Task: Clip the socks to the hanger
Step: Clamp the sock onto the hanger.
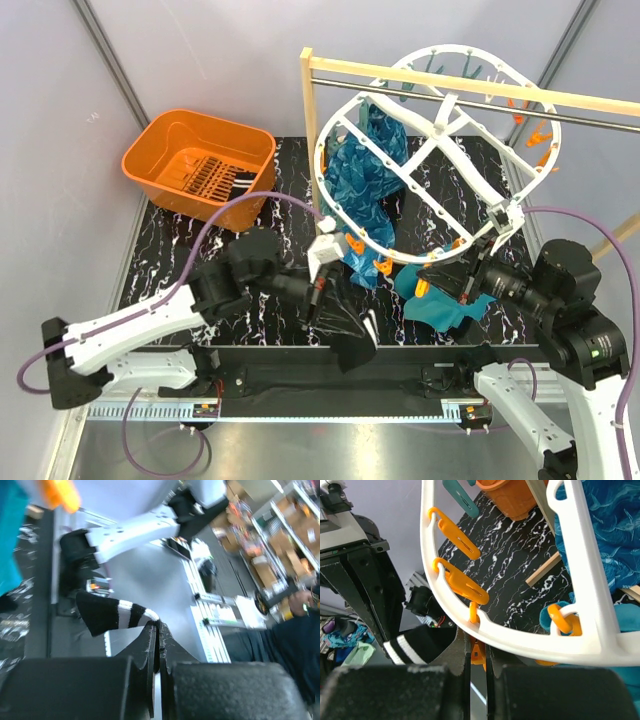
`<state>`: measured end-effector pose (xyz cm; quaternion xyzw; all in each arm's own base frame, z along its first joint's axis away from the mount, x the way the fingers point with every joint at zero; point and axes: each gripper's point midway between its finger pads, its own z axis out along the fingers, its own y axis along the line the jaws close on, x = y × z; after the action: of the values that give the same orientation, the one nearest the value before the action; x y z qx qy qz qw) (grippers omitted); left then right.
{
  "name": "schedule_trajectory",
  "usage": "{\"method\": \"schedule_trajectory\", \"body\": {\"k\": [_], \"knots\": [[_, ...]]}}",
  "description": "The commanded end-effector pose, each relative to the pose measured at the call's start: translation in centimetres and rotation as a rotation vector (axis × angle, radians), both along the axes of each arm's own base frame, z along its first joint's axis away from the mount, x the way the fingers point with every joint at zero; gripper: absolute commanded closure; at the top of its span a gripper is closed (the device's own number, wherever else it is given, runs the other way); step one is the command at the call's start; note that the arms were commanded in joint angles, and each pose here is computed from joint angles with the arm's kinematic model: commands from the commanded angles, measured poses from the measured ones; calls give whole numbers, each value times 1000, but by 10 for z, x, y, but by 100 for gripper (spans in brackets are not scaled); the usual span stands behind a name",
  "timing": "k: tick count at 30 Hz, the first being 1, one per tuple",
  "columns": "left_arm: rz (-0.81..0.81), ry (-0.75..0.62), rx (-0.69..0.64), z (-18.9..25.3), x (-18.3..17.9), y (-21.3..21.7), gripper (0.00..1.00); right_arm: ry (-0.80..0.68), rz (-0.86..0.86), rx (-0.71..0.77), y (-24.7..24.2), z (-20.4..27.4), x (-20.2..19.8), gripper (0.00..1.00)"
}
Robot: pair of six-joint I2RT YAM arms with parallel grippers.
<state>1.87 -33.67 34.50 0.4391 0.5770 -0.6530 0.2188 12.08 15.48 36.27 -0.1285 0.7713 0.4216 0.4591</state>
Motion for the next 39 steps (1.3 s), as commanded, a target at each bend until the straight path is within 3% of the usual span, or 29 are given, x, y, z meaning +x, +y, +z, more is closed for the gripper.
{"method": "schedule_trajectory", "body": {"k": [1,8,15,25,29,33,39], "knots": [[-110,-120,-78,26,-13,-17,100,116,119,0,7,-19,-31,100],[-189,-173,-107,47,-18,-32,100,65,145,42,10,-6,-36,100],[-144,-196,15,30,-4,-44,100,105,94,109,12,4,-28,100],[368,-283,147,2,54,-62,100,173,-179,83,-16,0,-9,100],[593,-393,201,-2,70,-70,100,213,-262,57,-25,-12,0,100],[688,-477,317,-20,81,-80,100,224,-320,35,-32,-17,8,100],[736,-543,348,-27,82,-82,100,241,-347,15,-35,-21,15,100]]}}
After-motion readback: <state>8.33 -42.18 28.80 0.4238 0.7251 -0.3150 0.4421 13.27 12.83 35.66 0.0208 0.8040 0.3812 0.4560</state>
